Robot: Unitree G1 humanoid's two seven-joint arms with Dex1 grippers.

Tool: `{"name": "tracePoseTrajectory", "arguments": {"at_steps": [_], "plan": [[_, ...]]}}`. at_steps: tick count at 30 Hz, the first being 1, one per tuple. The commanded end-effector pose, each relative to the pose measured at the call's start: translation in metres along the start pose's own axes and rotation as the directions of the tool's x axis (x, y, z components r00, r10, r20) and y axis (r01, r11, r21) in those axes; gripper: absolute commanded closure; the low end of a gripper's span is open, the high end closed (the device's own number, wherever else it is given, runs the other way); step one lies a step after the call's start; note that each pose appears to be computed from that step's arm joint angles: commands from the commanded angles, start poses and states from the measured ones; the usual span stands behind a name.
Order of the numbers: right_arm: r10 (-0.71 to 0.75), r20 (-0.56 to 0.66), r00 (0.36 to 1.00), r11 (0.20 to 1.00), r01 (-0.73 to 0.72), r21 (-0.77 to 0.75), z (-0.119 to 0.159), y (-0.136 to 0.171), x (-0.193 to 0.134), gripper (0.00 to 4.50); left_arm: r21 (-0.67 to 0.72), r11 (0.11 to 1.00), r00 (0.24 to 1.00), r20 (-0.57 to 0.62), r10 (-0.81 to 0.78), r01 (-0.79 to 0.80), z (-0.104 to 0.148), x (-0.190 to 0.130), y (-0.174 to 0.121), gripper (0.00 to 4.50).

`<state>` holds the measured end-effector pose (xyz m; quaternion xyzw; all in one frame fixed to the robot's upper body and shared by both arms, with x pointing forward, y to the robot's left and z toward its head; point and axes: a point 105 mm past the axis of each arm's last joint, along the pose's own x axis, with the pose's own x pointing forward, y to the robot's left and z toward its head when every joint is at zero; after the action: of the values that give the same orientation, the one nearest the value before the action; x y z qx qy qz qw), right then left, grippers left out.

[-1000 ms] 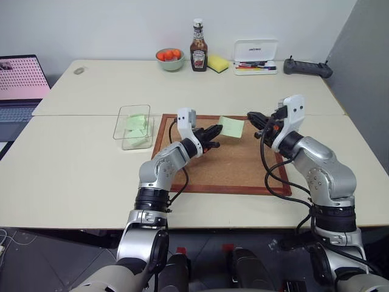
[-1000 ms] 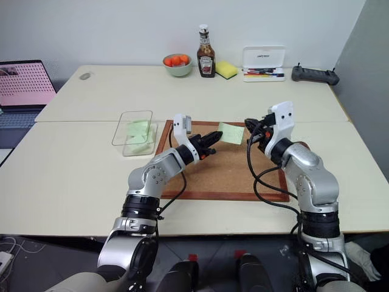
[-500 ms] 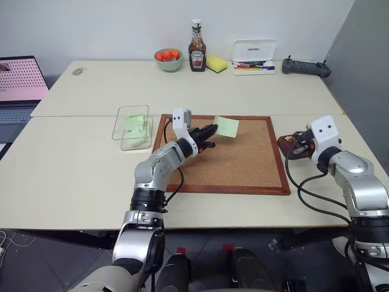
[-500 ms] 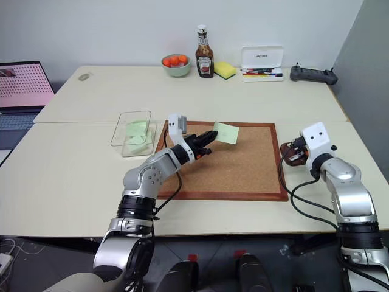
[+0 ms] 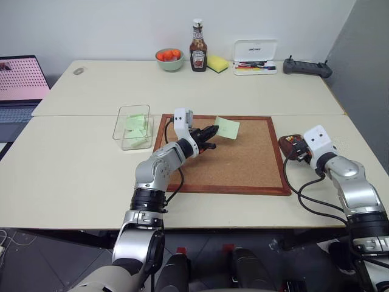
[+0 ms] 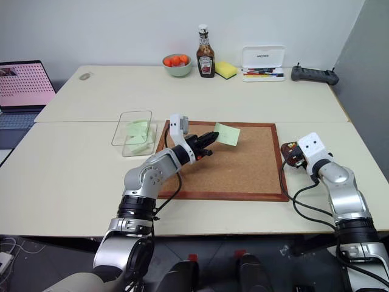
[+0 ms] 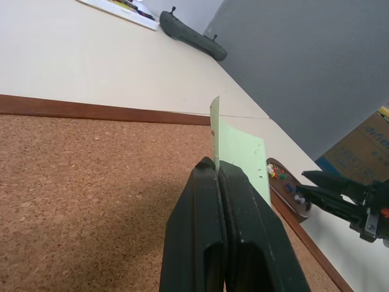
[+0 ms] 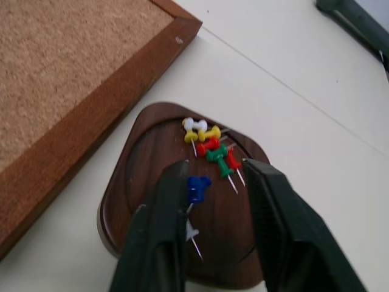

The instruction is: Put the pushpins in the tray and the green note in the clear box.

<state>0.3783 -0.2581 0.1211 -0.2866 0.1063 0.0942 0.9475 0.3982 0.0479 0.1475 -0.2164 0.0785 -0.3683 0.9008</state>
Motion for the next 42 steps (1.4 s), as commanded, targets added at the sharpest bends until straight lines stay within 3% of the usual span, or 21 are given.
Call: {"name": "tracePoseTrajectory", "arguments": {"at_steps": [1, 10, 17, 24, 26, 30, 34, 37, 42], "plan": [[-0.041, 0.052, 0.998, 0.999, 0.042, -0.017, 0.016, -0.011, -0.001, 1.90, 0.045, 0.999, 0.999, 0.041, -0.024, 0.022, 0.013, 0.000, -0.007, 4.50], [-0.102, 0.123, 0.987, 0.994, 0.104, -0.016, 0.035, -0.028, -0.008, 0.05, 0.060, 0.998, 0.998, 0.051, -0.025, 0.022, 0.019, 0.001, -0.007, 4.50], [-0.044, 0.264, 0.963, 0.999, 0.043, 0.008, 0.069, -0.021, -0.019, 0.05, 0.133, 0.991, 0.992, 0.129, -0.005, -0.013, 0.053, -0.009, -0.006, 4.50], [0.315, 0.498, 0.808, 0.933, -0.359, -0.008, 0.129, 0.050, -0.037, 0.05, 0.283, 0.927, 0.959, 0.208, 0.192, -0.247, 0.101, -0.065, 0.026, 4.50], [0.363, 0.518, 0.774, 0.911, -0.412, -0.023, 0.137, 0.060, -0.039, 0.05, 0.302, 0.904, 0.946, 0.212, 0.245, -0.302, 0.107, -0.076, 0.034, 4.50], [0.544, 0.564, 0.622, 0.791, -0.604, -0.097, 0.167, 0.102, -0.045, 0.05, 0.402, 0.739, 0.842, 0.263, 0.472, -0.540, 0.126, -0.126, 0.070, 4.50], [0.625, 0.558, 0.546, 0.719, -0.682, -0.137, 0.179, 0.122, -0.046, 0.05, 0.425, 0.619, 0.748, 0.296, 0.595, -0.660, 0.131, -0.153, 0.095, 4.50], [0.667, 0.545, 0.508, 0.677, -0.718, -0.159, 0.183, 0.134, -0.047, 0.05, 0.442, 0.567, 0.711, 0.303, 0.634, -0.695, 0.129, -0.160, 0.107, 4.50], [0.705, 0.531, 0.471, 0.641, -0.743, -0.192, 0.187, 0.150, -0.049, 0.05, 0.471, 0.548, 0.711, 0.308, 0.632, -0.691, 0.127, -0.149, 0.114, 4.50]]}}
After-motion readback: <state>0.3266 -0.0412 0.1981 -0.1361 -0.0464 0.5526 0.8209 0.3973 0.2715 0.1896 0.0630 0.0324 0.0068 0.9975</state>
